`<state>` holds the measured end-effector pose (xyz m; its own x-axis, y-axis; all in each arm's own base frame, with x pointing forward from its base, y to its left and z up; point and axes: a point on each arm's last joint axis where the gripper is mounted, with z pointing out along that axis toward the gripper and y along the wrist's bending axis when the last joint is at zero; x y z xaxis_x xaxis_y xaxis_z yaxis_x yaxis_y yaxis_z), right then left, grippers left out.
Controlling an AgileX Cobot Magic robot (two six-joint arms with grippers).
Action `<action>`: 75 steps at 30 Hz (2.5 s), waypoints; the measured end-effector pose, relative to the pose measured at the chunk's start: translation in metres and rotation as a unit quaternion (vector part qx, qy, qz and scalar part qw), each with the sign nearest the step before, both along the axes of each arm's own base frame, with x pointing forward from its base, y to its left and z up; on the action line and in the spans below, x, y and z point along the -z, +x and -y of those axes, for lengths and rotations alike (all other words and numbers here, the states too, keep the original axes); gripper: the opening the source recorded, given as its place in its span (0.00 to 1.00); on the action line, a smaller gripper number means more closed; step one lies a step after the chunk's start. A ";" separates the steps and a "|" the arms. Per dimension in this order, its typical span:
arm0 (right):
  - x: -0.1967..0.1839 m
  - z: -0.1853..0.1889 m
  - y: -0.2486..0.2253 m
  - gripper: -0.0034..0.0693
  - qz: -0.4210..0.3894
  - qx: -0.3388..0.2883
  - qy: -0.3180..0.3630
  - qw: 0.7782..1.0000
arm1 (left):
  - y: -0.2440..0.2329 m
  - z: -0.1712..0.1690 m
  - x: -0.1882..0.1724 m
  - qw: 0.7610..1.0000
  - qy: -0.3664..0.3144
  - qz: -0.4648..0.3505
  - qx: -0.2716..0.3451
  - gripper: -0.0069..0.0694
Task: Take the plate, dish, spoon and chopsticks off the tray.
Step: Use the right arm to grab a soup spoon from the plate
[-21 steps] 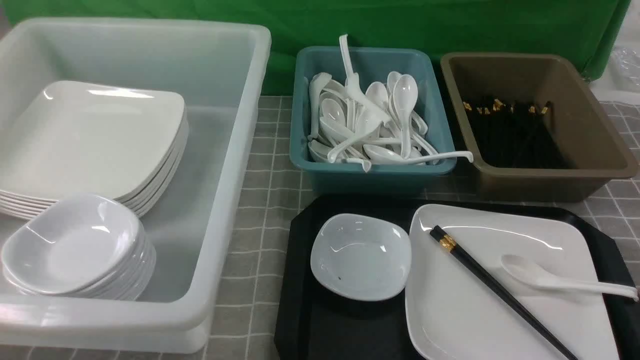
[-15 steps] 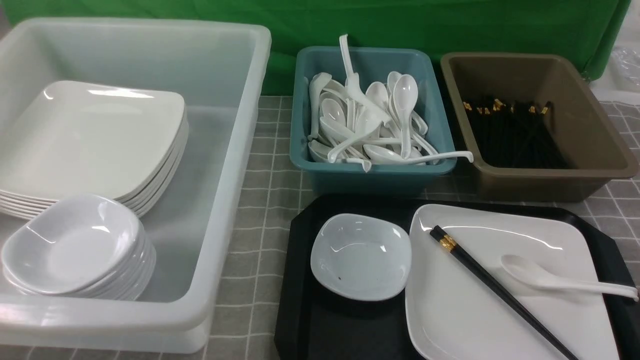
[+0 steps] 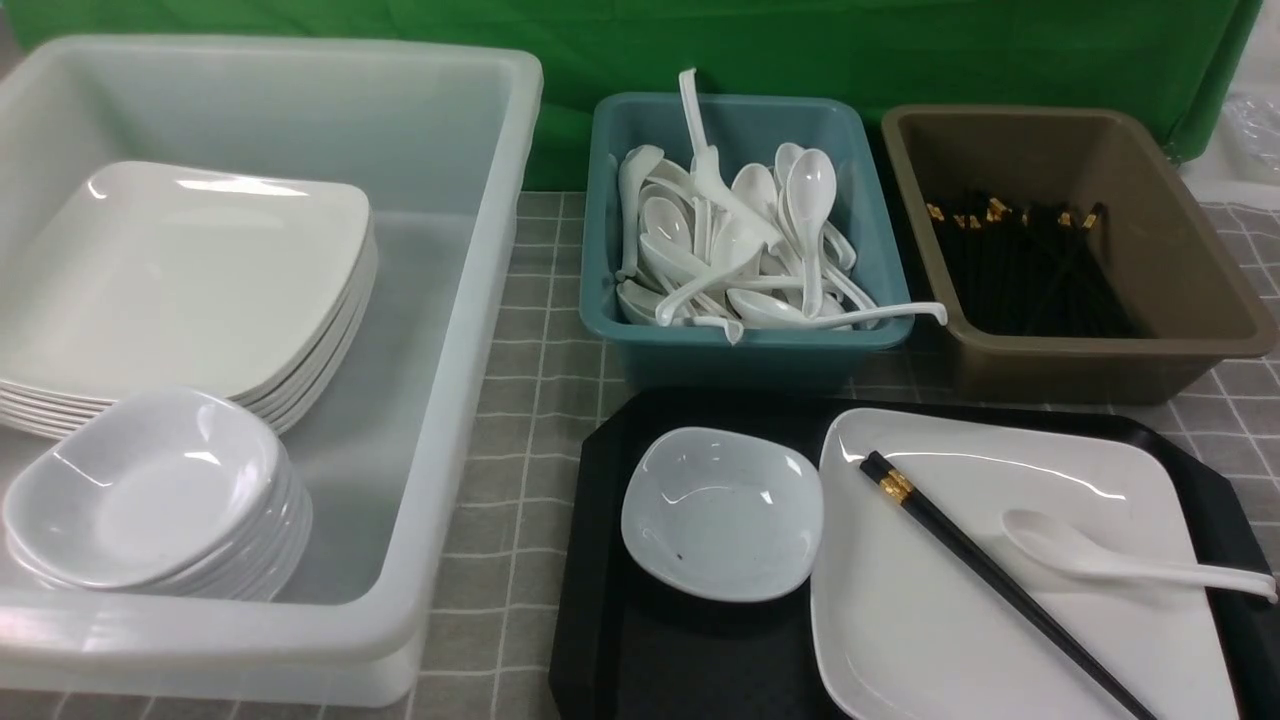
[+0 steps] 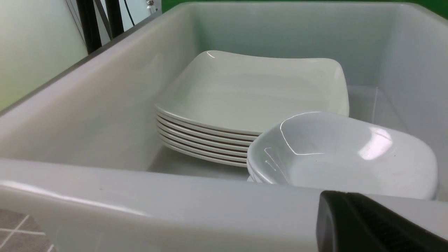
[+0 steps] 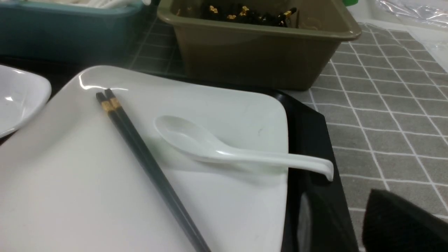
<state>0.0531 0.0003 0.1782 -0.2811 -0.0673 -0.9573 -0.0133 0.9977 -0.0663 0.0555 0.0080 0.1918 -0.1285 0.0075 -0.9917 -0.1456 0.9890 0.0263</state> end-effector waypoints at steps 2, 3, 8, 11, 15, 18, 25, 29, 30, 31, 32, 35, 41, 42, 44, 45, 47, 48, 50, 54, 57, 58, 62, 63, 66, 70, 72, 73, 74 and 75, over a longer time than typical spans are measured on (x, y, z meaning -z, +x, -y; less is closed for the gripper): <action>0.000 0.000 0.000 0.38 0.000 -0.003 0.000 1.000 | 0.000 0.000 0.000 1.000 0.000 0.001 0.000 0.11; 0.000 0.000 0.000 0.38 0.000 -0.004 0.000 1.000 | 0.000 0.000 -0.001 1.000 -0.006 0.009 0.000 0.11; 0.000 -0.001 0.000 0.38 0.000 -0.005 0.000 1.000 | 0.000 0.000 -0.017 0.976 -0.179 0.120 -0.008 0.11; 0.000 -0.001 0.000 0.38 0.000 -0.005 0.000 1.000 | -0.002 -0.004 -0.028 0.945 -0.263 0.193 -0.017 0.11; 0.000 -0.001 0.000 0.38 0.000 -0.005 0.000 1.000 | -0.004 -0.006 -0.037 0.915 -0.324 0.241 -0.013 0.11; 0.000 -0.001 0.000 0.38 0.000 -0.005 0.000 1.000 | -0.005 0.002 -0.061 0.944 -0.286 0.166 0.014 0.11; 0.000 -0.001 0.000 0.38 0.000 -0.005 0.000 1.000 | 0.013 0.018 -0.126 0.985 -0.134 -0.026 0.110 0.11; 0.000 -0.001 0.000 0.38 0.000 -0.005 0.000 1.000 | 0.051 0.035 -0.145 0.966 -0.093 -0.147 0.192 0.11; 0.000 -0.001 0.000 0.38 0.000 -0.005 0.000 1.000 | 0.065 0.040 -0.144 0.957 -0.092 -0.177 0.210 0.11; 0.000 -0.001 0.000 0.38 0.000 -0.005 0.000 1.000 | 0.078 0.047 -0.143 0.949 -0.086 -0.200 0.228 0.11; 0.000 -0.001 0.000 0.38 0.000 -0.005 0.000 1.000 | 0.090 0.056 -0.140 0.940 -0.077 -0.219 0.248 0.11; 0.000 -0.001 0.000 0.38 0.000 -0.005 0.000 1.000 | 0.111 0.086 -0.129 0.914 -0.043 -0.258 0.310 0.11; -0.001 0.000 0.000 0.38 0.003 -0.005 0.000 1.000 | 0.110 0.127 -0.122 0.878 0.013 -0.264 0.399 0.11; -0.001 0.000 0.000 0.38 0.006 -0.005 0.000 1.000 | 0.107 0.130 -0.123 0.874 0.020 -0.261 0.410 0.11; -0.005 0.000 0.001 0.38 0.028 0.001 0.019 0.999 | 0.102 0.133 -0.126 0.869 0.026 -0.253 0.423 0.11; -0.007 0.000 0.002 0.38 0.038 0.005 0.038 0.999 | 0.100 0.132 -0.127 0.868 0.027 -0.251 0.426 0.11; -0.013 0.000 0.003 0.38 0.073 0.016 0.093 0.993 | 0.096 0.131 -0.129 0.867 0.031 -0.250 0.430 0.11; -0.016 0.000 0.003 0.38 0.090 0.021 0.114 0.989 | 0.094 0.129 -0.130 0.867 0.032 -0.248 0.430 0.11; -0.026 0.001 0.004 0.38 0.142 0.030 0.198 0.969 | 0.088 0.124 -0.136 0.868 0.041 -0.238 0.433 0.11; -0.037 0.002 0.003 0.37 0.199 0.027 0.256 0.946 | 0.081 0.119 -0.142 0.872 0.042 -0.221 0.435 0.11; -0.043 0.000 0.003 0.35 0.186 0.023 0.264 0.946 | 0.076 0.116 -0.147 0.874 0.041 -0.209 0.436 0.11; -0.054 -0.002 0.007 0.33 0.138 0.015 0.240 0.961 | 0.074 0.115 -0.149 0.875 0.040 -0.204 0.436 0.11; -0.101 -0.016 0.035 0.29 -0.048 -0.058 0.101 0.992 | 0.073 0.114 -0.150 0.876 0.044 -0.199 0.438 0.11; -0.110 -0.017 0.037 0.29 -0.051 -0.067 0.094 0.992 | 0.073 0.114 -0.150 0.875 0.045 -0.198 0.439 0.11; -0.134 -0.034 0.070 0.29 -0.187 -0.137 -0.002 0.973 | 0.072 0.114 -0.149 0.874 0.050 -0.200 0.440 0.11; -0.143 -0.060 0.131 0.30 -0.365 -0.215 -0.105 0.900 | 0.064 0.110 -0.149 0.867 0.056 -0.215 0.447 0.11; -0.136 -0.065 0.155 0.33 -0.416 -0.220 -0.136 0.872 | 0.057 0.106 -0.151 0.863 0.060 -0.217 0.452 0.11; -0.128 -0.066 0.168 0.36 -0.440 -0.217 -0.156 0.857 | 0.054 0.104 -0.152 0.862 0.064 -0.213 0.455 0.11; -0.123 -0.066 0.175 0.39 -0.454 -0.216 -0.171 0.847 | 0.050 0.102 -0.154 0.862 0.066 -0.209 0.457 0.11; -0.121 -0.065 0.177 0.40 -0.457 -0.214 -0.178 0.845 | 0.050 0.101 -0.154 0.862 0.067 -0.207 0.457 0.11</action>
